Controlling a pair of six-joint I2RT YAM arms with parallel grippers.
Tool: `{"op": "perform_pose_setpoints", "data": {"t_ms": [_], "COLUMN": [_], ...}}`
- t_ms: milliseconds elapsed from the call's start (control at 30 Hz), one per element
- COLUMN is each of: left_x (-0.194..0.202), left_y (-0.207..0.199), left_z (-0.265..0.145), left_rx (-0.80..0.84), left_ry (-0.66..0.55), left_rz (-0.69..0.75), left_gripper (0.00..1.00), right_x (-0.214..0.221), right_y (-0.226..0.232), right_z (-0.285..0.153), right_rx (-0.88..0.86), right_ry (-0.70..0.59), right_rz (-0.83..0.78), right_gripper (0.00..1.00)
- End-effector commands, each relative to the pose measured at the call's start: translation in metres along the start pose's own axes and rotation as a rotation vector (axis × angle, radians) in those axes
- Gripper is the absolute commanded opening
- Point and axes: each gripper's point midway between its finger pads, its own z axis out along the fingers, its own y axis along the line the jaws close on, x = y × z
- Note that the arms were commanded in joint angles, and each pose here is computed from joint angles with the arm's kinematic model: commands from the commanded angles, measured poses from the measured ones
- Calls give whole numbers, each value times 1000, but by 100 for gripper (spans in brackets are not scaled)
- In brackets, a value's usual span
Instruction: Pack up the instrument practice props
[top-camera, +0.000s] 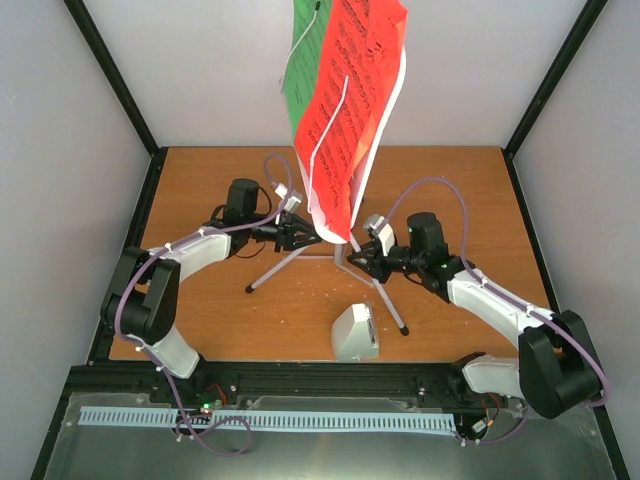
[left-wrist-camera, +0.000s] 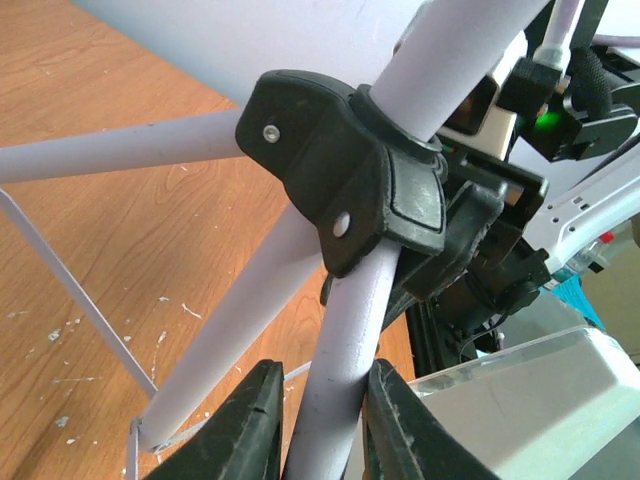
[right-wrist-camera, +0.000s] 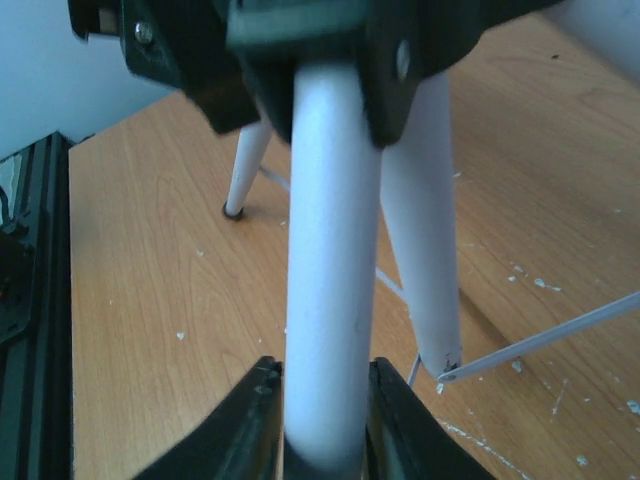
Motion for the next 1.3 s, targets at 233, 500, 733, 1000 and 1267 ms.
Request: {"op": "perform_pose_setpoints", "data": {"t_ms": [233,500,733,1000,1267], "left_x": [10,4,-6,-50,-67], "left_y": [-5,6,20,26,52], "left_z": [-7,-41,-87,-93,-45], "left_rx": [-142,-472,-772,-752,-813], "left_ry": [-12,-98,-266,-529,-583], "left_rz": [50,47,-45,-183,-287], "left_gripper": [6,0,0,0,0], "right_x": [-24,-40,-45,-63,-62], "right_y": [-9,-16,-38,-41,-43], "right_z": [-19,-41,-64,-74,-88], "right_rx": [116,233,428,462,514], "right_ry": [-86,-140,-156,-227,-258], "right_rz": [-76,-62,-29,77,158], "right_gripper": [59,86,93,98,98]}}
